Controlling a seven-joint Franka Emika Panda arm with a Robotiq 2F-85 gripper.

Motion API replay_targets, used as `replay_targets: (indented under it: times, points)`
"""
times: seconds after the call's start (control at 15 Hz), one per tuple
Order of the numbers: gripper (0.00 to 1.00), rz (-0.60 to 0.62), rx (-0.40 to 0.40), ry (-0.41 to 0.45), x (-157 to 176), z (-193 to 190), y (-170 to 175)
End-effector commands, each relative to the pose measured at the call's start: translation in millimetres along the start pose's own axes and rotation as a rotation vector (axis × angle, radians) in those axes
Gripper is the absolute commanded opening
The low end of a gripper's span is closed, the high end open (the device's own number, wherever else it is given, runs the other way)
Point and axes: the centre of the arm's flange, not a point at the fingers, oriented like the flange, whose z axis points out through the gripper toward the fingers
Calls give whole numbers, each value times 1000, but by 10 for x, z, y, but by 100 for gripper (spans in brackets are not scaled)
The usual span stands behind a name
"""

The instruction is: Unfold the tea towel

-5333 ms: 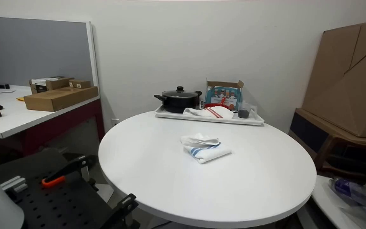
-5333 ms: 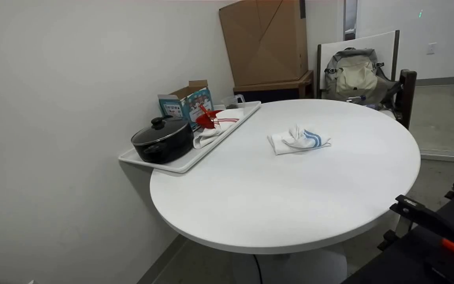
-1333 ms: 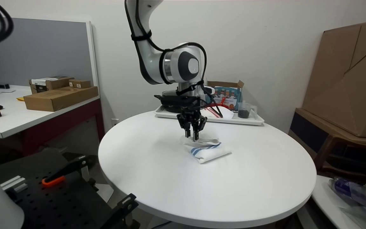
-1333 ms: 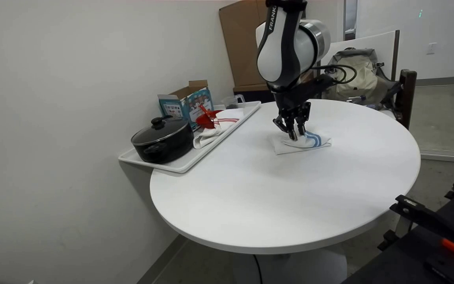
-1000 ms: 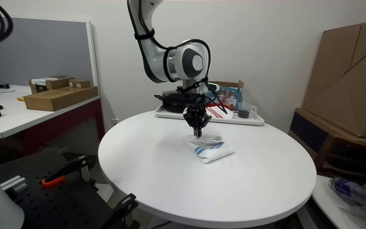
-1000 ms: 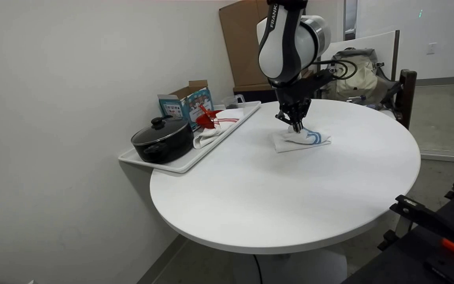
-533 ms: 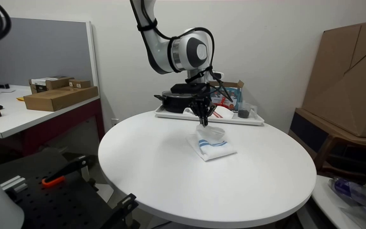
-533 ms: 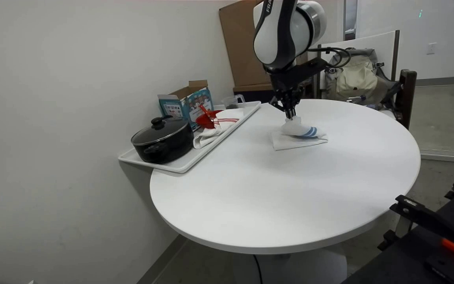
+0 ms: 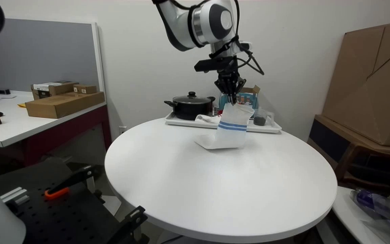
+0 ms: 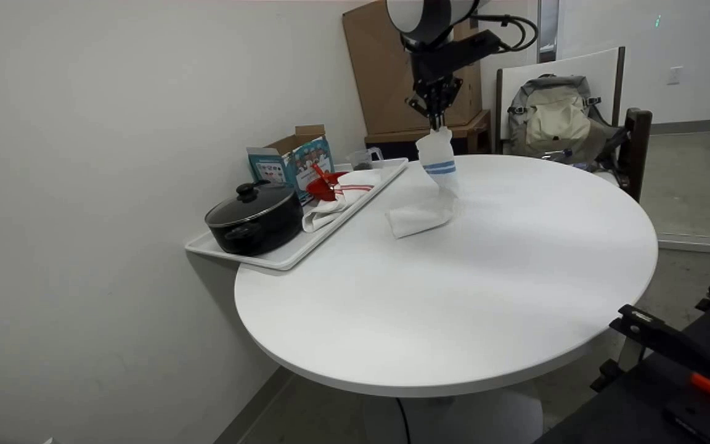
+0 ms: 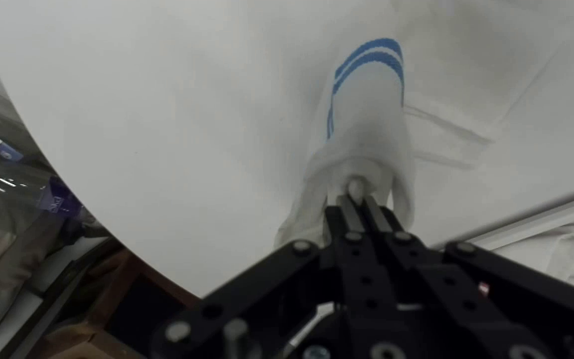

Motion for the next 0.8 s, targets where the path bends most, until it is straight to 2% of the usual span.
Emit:
replay_targets:
  times: [0.0,0.33,0.73]
  points:
    - [4,32,-39,-2,-11,-186,490]
    - [4,127,-95,-60,-312,-64,1169]
    - [4,173,-116,-181,-947,384,1248]
